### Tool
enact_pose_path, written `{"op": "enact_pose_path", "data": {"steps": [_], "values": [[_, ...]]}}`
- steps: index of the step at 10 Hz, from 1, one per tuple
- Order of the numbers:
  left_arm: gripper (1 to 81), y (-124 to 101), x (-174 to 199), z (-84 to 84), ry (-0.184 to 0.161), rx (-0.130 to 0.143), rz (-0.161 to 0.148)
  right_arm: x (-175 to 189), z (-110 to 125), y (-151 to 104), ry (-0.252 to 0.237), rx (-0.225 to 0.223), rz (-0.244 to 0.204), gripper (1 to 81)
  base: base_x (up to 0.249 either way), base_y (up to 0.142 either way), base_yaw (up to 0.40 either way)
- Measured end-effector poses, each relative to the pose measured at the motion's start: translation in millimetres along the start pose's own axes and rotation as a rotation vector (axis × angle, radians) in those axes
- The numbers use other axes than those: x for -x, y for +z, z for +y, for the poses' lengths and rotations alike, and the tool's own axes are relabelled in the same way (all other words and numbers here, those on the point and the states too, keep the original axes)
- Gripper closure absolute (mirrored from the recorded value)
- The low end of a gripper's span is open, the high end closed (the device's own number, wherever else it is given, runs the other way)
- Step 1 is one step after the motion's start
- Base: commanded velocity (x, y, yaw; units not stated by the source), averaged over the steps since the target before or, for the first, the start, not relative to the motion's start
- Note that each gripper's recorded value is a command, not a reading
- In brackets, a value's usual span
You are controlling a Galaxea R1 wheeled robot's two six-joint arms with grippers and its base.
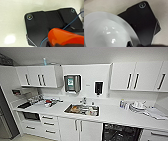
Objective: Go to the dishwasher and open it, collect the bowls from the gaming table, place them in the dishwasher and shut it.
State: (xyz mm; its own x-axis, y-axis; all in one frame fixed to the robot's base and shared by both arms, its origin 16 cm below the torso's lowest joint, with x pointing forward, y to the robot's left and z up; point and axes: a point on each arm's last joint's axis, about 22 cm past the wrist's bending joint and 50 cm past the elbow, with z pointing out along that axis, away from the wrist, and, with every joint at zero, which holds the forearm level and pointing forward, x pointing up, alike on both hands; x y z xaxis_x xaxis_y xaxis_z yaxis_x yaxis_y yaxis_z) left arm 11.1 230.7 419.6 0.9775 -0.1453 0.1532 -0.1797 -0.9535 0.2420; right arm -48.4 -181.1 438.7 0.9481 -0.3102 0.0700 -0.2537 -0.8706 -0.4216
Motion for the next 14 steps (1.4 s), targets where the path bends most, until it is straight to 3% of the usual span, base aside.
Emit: {"op": "enact_pose_path", "data": {"steps": [3,9,14], "values": [[81.1,2.3,-34.2,2.0,0.009,0.01,0.052,-26.1,-3.3,2.7,-0.013,-0.006,0.04,81.1,0.161,-0.065,0.0],[81.1,2.0,-24.5,2.6,0.006,0.009,0.037,-20.4,-1.7,1.9,-0.011,-0.003,0.029,81.1,0.16,-0.065,0.0],[81.1,2.4,-29.2,2.4,0.006,0.01,0.042,-22.2,-4.0,2.9,-0.012,-0.006,0.029,81.1,0.074,0.0,0.0]]}}
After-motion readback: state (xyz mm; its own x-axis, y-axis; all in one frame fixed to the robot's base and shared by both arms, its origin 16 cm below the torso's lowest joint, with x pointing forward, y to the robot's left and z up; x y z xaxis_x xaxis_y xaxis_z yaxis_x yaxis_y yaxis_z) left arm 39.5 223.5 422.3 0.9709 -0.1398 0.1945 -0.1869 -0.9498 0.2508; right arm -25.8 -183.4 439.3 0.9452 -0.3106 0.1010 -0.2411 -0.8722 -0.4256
